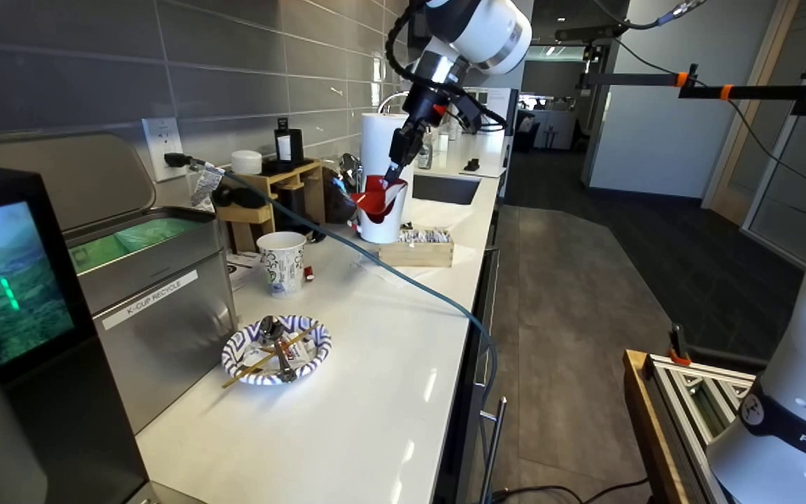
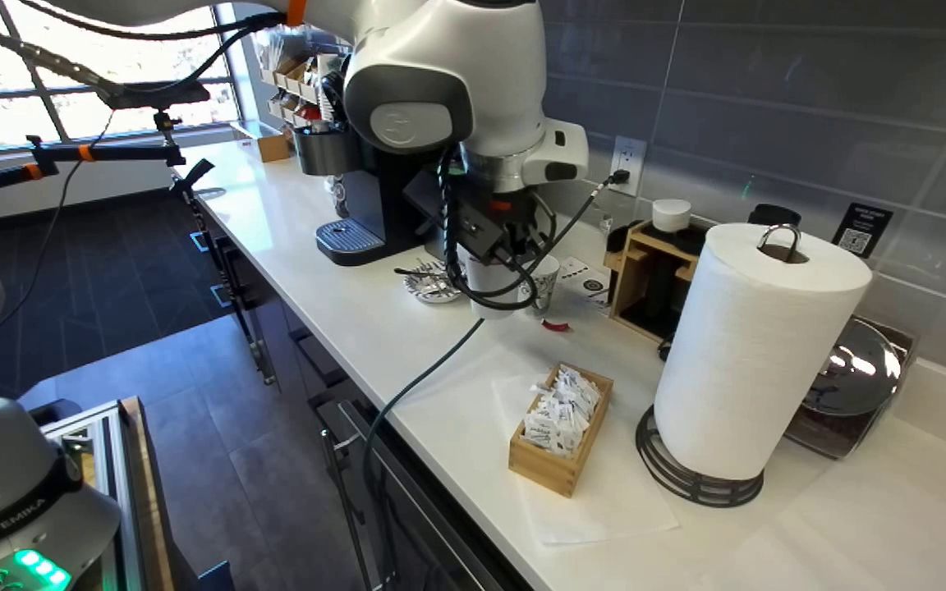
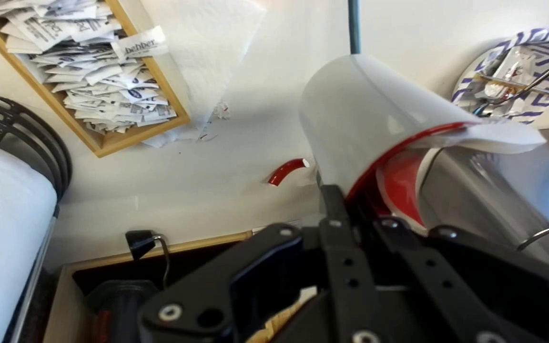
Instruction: Move the broken mug to the left
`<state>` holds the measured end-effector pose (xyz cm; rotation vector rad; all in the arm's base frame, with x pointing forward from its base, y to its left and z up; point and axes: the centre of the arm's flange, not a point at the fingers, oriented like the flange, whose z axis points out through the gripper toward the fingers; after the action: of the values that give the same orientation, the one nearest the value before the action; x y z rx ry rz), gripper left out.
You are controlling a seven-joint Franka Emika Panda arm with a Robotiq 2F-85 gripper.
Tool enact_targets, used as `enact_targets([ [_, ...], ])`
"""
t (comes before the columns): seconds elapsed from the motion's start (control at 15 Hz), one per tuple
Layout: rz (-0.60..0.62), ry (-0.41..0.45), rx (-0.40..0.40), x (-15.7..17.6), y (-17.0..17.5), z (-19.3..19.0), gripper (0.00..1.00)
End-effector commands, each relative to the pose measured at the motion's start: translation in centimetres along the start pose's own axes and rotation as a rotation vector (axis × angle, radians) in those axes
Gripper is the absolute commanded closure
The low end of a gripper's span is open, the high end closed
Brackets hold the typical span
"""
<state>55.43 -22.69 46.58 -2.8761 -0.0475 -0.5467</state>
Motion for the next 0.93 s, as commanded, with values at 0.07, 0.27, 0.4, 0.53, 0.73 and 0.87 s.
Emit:
enact_targets([
  [0.07,-0.044,0.038,0.033,-1.3,-2.8,-1.0,0.98],
  [0.27,-0.075,0.037,0.043,-1.2,-4.5,-0.9,0.98],
  [0.4,-0.091,0.035,0.041,-1.0,-5.6,-0.7,0.98],
  [0.53,-0.100,0.032,0.043,-0.5,-6.7,-0.5,0.98],
  [0.73,-0.133,0.029,0.061,0.3,-8.3,-0.2,0.98],
  [0.87,-0.146,0.021,0.065,0.8,-9.4,0.2,0.98],
])
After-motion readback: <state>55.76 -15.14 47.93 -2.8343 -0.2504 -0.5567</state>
